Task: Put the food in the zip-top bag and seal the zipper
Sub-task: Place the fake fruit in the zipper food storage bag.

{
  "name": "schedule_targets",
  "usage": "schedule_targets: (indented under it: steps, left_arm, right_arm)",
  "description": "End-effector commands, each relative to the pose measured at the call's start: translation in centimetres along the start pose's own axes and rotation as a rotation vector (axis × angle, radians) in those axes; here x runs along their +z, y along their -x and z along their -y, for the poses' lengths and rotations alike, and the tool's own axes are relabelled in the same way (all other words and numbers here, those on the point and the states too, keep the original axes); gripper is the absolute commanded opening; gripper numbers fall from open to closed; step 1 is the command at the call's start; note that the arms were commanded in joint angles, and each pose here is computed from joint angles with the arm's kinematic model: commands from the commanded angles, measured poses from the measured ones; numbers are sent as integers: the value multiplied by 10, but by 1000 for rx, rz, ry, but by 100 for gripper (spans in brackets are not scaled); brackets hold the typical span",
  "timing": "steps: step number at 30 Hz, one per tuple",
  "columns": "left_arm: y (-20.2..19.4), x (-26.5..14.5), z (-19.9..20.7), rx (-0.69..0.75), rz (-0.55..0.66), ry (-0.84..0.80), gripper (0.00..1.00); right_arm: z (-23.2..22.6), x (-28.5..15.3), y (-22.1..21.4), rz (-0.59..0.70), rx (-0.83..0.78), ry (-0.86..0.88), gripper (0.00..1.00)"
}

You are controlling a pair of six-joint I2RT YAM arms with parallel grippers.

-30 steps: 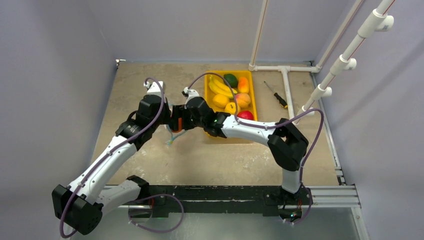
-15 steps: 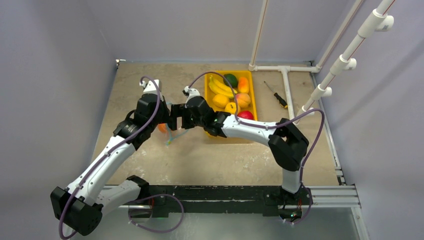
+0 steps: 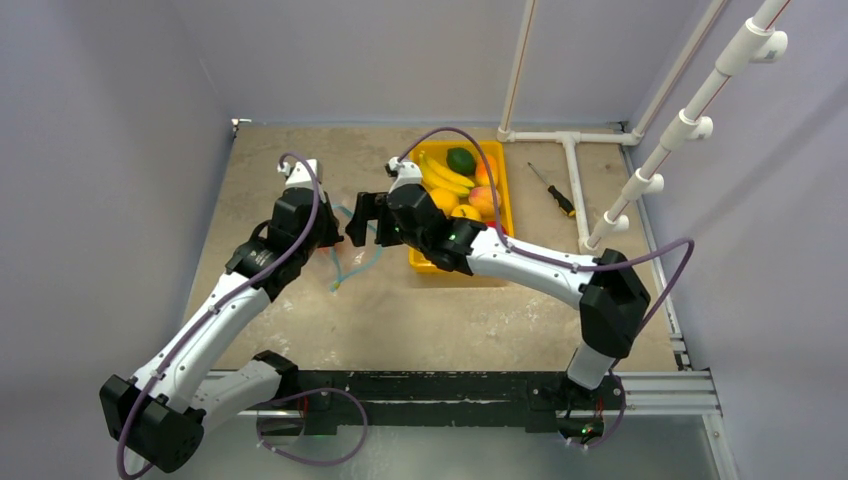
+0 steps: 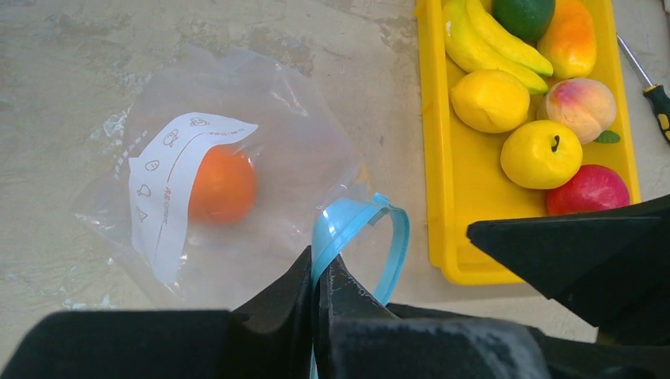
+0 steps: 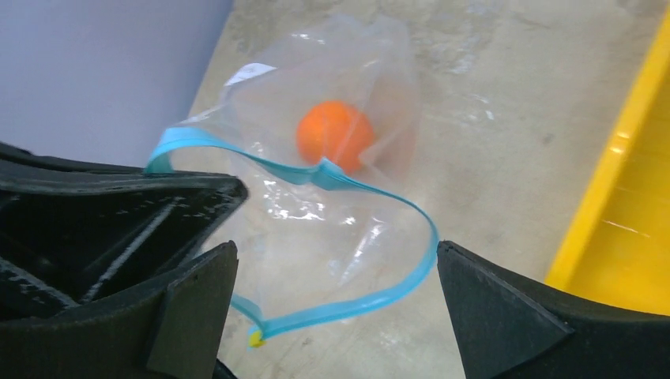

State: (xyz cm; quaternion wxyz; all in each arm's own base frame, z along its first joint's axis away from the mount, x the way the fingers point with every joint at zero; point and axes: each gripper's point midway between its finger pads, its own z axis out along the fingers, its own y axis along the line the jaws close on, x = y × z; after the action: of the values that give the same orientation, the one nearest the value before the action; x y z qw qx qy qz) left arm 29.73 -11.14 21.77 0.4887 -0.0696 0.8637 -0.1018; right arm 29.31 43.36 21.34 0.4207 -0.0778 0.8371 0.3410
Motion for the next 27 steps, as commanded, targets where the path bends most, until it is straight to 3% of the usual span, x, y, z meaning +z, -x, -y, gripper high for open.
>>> schedule_targets:
  steps: [1,18,27]
  left_arm:
    - [23,-9,3,8,85,-16,0]
    - [21,-15,-4,66,138,-31,0]
    - [13,-15,-11,86,151,-18,0]
  right_arm:
    - [36,-17,14,55,-31,-170,98]
    - [168,-49,45,68,-33,-580,99]
    - [214,-54,45,54,-43,-759,99]
